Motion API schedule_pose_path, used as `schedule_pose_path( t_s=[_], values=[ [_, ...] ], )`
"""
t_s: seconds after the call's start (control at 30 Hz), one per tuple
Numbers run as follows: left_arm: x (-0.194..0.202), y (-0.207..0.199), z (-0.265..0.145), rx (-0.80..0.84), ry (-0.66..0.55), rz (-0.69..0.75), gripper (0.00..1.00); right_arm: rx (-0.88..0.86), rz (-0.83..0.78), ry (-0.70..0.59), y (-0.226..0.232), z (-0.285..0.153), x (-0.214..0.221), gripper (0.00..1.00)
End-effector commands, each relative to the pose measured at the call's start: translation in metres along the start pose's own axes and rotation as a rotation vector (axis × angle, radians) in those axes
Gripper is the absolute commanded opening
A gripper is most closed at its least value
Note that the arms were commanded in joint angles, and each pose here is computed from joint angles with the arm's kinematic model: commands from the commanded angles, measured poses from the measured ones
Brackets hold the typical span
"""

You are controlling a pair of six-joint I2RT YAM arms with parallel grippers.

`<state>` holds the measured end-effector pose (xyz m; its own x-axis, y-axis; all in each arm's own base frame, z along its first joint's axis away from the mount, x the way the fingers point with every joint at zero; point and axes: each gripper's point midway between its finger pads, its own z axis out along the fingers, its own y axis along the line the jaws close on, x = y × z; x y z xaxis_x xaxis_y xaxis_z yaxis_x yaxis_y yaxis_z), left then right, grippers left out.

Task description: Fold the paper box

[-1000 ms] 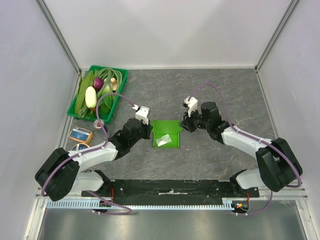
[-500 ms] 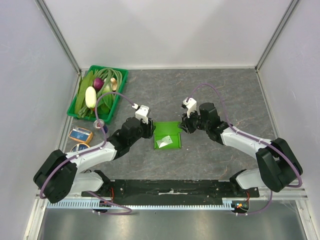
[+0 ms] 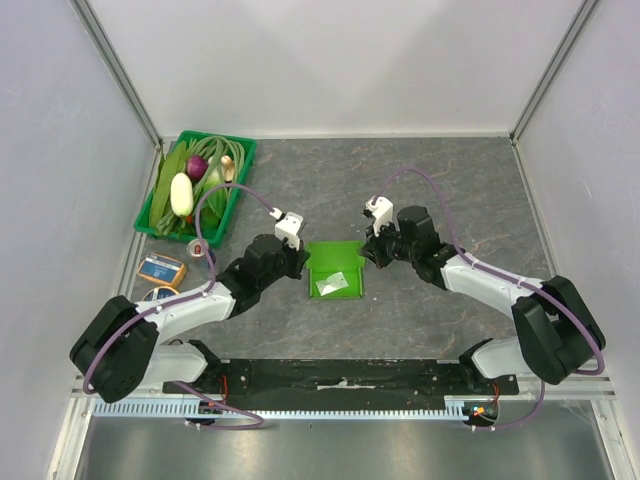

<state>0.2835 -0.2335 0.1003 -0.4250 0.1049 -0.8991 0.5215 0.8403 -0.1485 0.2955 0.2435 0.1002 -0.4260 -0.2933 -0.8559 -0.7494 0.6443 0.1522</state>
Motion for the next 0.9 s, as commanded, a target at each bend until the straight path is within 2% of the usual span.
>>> schedule_pose_path(
  t_s=[0.0,0.2,0.23,0.3,0.33,0.53,0.67,0.87],
  values=[
    [-0.027,0.003,0.0,-0.044,-0.066,-0.034,0.02,0.1,0.019,-0.078,-0.005,-0.002,-0.023,0.0],
    [-0.058,0.029,0.001,-0.282,-0.175,-0.186,0.02,0.451,0.156,-0.226,-0.037,-0.011,-0.06,0.0],
    [-0.07,0.034,0.002,-0.342,-0.215,-0.233,0.02,0.606,0.193,-0.248,-0.056,-0.02,-0.062,0.0],
    [-0.068,0.038,0.013,-0.388,-0.203,-0.246,0.02,0.646,0.251,-0.277,-0.052,-0.017,-0.075,0.0],
    [-0.08,0.04,0.014,-0.437,-0.236,-0.263,0.02,0.763,0.269,-0.284,-0.064,-0.022,-0.073,0.0],
    [-0.072,0.044,0.046,-0.528,-0.221,-0.3,0.02,0.9,0.323,-0.324,-0.069,-0.007,-0.069,0.0],
    [-0.063,0.038,0.059,-0.5,-0.21,-0.313,0.02,0.926,0.324,-0.345,-0.07,0.005,-0.062,0.0],
    [-0.049,0.037,0.052,-0.46,-0.218,-0.305,0.02,0.935,0.34,-0.359,-0.069,0.003,-0.048,0.0]
  ],
)
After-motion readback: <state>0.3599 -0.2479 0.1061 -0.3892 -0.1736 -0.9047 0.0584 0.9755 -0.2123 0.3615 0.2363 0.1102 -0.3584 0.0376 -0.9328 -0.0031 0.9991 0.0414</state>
